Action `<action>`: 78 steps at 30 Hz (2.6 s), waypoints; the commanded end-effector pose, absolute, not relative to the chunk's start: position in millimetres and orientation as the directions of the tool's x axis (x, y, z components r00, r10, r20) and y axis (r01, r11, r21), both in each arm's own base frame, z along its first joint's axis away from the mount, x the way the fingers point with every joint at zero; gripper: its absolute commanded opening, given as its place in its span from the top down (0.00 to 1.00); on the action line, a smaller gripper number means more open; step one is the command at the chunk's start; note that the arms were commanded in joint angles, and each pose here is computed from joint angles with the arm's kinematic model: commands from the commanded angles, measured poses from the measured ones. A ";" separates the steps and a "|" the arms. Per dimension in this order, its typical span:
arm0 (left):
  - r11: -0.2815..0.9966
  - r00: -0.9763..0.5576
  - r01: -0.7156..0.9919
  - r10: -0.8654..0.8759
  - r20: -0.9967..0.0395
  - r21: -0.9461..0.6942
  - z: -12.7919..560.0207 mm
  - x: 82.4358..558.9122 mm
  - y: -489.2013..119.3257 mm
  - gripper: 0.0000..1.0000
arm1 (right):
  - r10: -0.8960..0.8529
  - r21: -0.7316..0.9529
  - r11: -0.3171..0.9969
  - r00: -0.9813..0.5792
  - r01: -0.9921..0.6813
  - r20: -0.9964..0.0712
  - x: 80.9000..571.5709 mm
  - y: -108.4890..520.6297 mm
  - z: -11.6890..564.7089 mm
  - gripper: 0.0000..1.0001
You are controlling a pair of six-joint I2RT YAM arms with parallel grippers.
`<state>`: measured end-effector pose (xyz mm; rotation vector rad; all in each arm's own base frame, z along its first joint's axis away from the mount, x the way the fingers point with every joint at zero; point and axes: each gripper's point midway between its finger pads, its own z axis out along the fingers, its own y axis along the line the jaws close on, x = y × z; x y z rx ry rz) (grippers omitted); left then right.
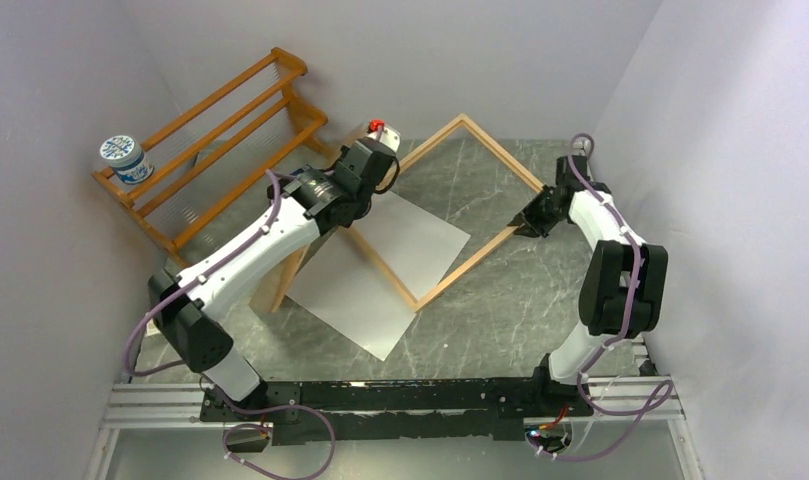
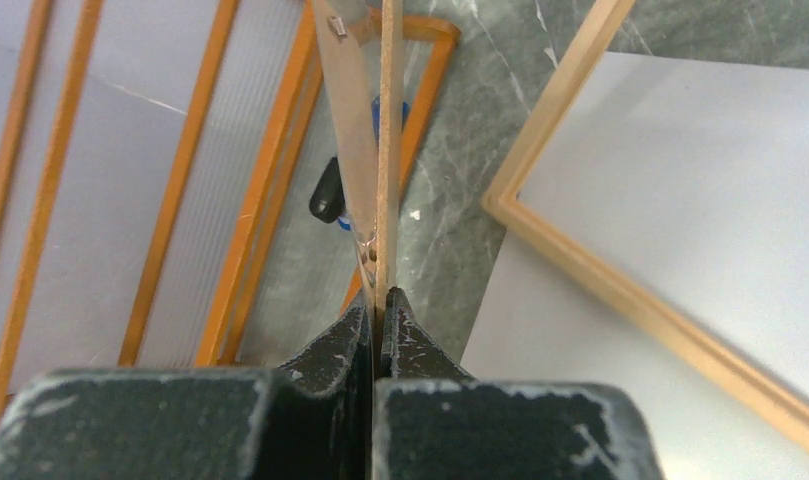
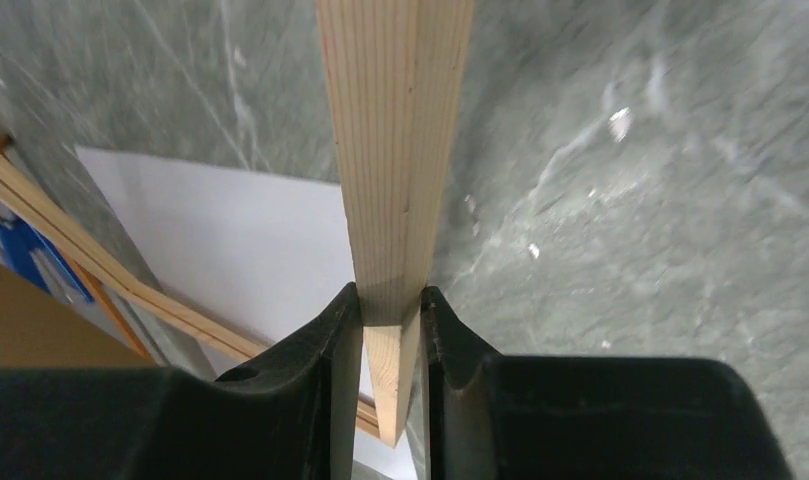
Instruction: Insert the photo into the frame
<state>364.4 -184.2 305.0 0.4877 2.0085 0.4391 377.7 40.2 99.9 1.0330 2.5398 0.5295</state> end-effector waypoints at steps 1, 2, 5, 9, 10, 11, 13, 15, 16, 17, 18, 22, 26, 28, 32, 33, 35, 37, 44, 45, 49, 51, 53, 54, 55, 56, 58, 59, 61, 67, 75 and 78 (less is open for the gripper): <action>0.887 -0.433 0.151 0.457 -0.777 0.437 301.6 375.0 -201.4 0.97 | 0.761 0.567 0.596 -0.625 0.570 -0.171 409.3 18.7 104.9 1.00; 0.900 -0.443 0.141 0.429 -0.787 0.412 297.0 376.6 -206.0 0.97 | 0.763 0.559 0.596 -0.623 0.577 -0.170 410.9 11.4 101.3 1.00; 0.916 -0.462 0.142 0.397 -0.793 0.376 283.5 381.0 -221.8 0.98 | 0.764 0.543 0.595 -0.627 0.592 -0.154 413.1 -8.7 85.4 1.00; 0.935 -0.493 0.125 0.349 -0.797 0.332 261.6 385.2 -252.5 0.97 | 0.746 0.481 0.621 -0.655 0.619 -0.120 403.7 -35.2 54.5 1.00; 0.938 -0.503 0.127 0.341 -0.794 0.322 255.2 385.5 -262.2 0.97 | 0.740 0.465 0.631 -0.663 0.621 -0.118 401.5 -40.5 48.1 1.00; 0.941 -0.517 0.126 0.332 -0.789 0.314 247.1 386.2 -272.3 0.97 | 0.736 0.443 0.639 -0.667 0.629 -0.116 399.0 -46.3 41.6 1.00; 0.949 -0.561 0.120 0.307 -0.769 0.291 231.0 386.3 -289.0 0.98 | 0.732 0.401 0.655 -0.669 0.640 -0.128 396.9 -56.5 34.1 1.00; 0.951 -0.609 0.114 0.295 -0.737 0.287 205.6 387.3 -303.5 0.97 | 0.732 0.360 0.666 -0.665 0.653 -0.148 396.7 -66.4 29.8 1.00; 0.951 -0.622 0.110 0.292 -0.727 0.288 197.1 387.5 -307.9 0.97 | 0.734 0.348 0.667 -0.662 0.659 -0.155 397.2 -69.7 29.4 0.96; 0.951 -0.635 0.118 0.294 -0.715 0.286 187.8 387.3 -312.4 0.97 | 0.736 0.340 0.667 -0.657 0.663 -0.163 397.9 -72.3 29.4 0.92; 0.952 -0.645 0.127 0.293 -0.705 0.279 179.3 387.4 -316.7 0.98 | 0.739 0.333 0.666 -0.652 0.668 -0.169 398.4 -74.3 29.2 0.85; 0.958 -0.677 0.164 0.282 -0.680 0.234 151.4 385.5 -332.2 0.97 | 0.750 0.320 0.656 -0.636 0.683 -0.182 395.4 -77.0 30.2 0.63; 0.960 -0.715 0.239 0.276 -0.642 0.146 133.0 375.9 -353.0 0.90 | 0.765 0.294 0.643 -0.607 0.707 -0.215 389.2 -82.1 39.5 0.46; 0.957 -0.729 0.275 0.272 -0.628 0.096 127.0 369.9 -361.6 0.79 | 0.776 0.287 0.631 -0.590 0.721 -0.222 383.5 -80.3 42.8 0.38; 0.947 -0.744 0.323 0.257 -0.617 0.005 125.2 358.8 -373.1 0.57 | 0.777 0.272 0.629 -0.586 0.728 -0.229 368.1 -69.3 43.8 0.33; 0.938 -0.749 0.346 0.253 -0.613 -0.035 124.8 355.0 -378.2 0.50 | 0.775 0.253 0.632 -0.591 0.733 -0.223 360.6 -64.4 41.6 0.33; 0.918 -0.748 0.384 0.248 -0.615 -0.097 128.3 348.7 -384.9 0.44 | 0.770 0.245 0.638 -0.592 0.730 -0.237 352.3 -58.0 45.4 0.32; 0.896 -0.749 0.416 0.240 -0.618 -0.155 134.5 343.2 -390.0 0.38 | 0.763 0.250 0.645 -0.593 0.722 -0.258 346.1 -51.8 54.1 0.32; 0.885 -0.753 0.394 0.158 -0.638 -0.247 159.4 337.1 -370.4 0.20 | 0.682 0.361 0.728 -0.672 0.583 -0.289 340.1 7.6 88.6 0.34; 0.894 -0.753 0.377 0.143 -0.642 -0.244 159.4 337.6 -363.0 0.19 | 0.661 0.393 0.741 -0.695 0.544 -0.284 340.8 24.0 91.5 0.36; 0.924 -0.767 0.305 0.095 -0.634 -0.231 152.0 340.4 -331.2 0.20 | 0.593 0.522 0.740 -0.778 0.424 -0.208 340.7 93.7 91.5 0.41; 0.940 -0.776 0.273 0.089 -0.625 -0.205 143.2 338.7 -314.5 0.21 | 0.571 0.543 0.733 -0.805 0.410 -0.162 337.5 116.1 81.7 0.42; 0.954 -0.782 0.239 0.079 -0.618 -0.181 137.0 337.2 -298.5 0.21 | 0.553 0.553 0.728 -0.824 0.406 -0.122 334.1 130.5 70.2 0.43; 0.959 -0.787 0.223 0.071 -0.613 -0.175 134.1 336.3 -291.2 0.20 | 0.548 0.551 0.726 -0.830 0.411 -0.104 331.6 134.4 64.6 0.43; 0.963 -0.790 0.209 0.064 -0.610 -0.170 131.2 335.8 -284.1 0.20 | 0.545 0.542 0.728 -0.834 0.420 -0.087 328.5 135.6 58.5 0.44; 0.967 -0.792 0.195 0.057 -0.607 -0.165 128.1 335.4 -277.4 0.21 | 0.542 0.531 0.732 -0.837 0.427 -0.075 325.1 135.7 52.7 0.44; 0.973 -0.801 0.171 0.045 -0.597 -0.157 118.7 333.5 -264.8 0.22 | 0.534 0.497 0.747 -0.843 0.441 -0.055 317.2 132.5 40.9 0.44; 0.975 -0.805 0.162 0.041 -0.592 -0.152 114.3 332.2 -259.0 0.24 | 0.529 0.468 0.762 -0.847 0.447 -0.052 313.3 128.4 34.9 0.44; 0.977 -0.805 0.152 0.033 -0.593 -0.153 109.4 329.5 -250.1 0.28 | 0.521 0.371 0.802 -0.852 0.468 -0.052 302.1 111.7 21.6 0.45; 0.986 -0.799 0.082 -0.023 -0.601 -0.147 93.4 319.5 -218.7 0.30 | 0.537 0.106 0.843 -0.835 0.527 -0.122 288.3 39.5 1.9 0.46; 0.991 -0.818 0.006 -0.072 -0.571 -0.133 77.0 314.7 -201.2 0.33 | 0.575 -0.134 0.759 -0.753 0.637 -0.321 302.3 -53.9 29.5 0.46; 0.992 -0.823 -0.001 -0.074 -0.564 -0.129 73.5 313.9 -200.0 0.34 | 0.567 -0.140 0.753 -0.742 0.643 -0.357 316.4 -58.6 40.5 0.46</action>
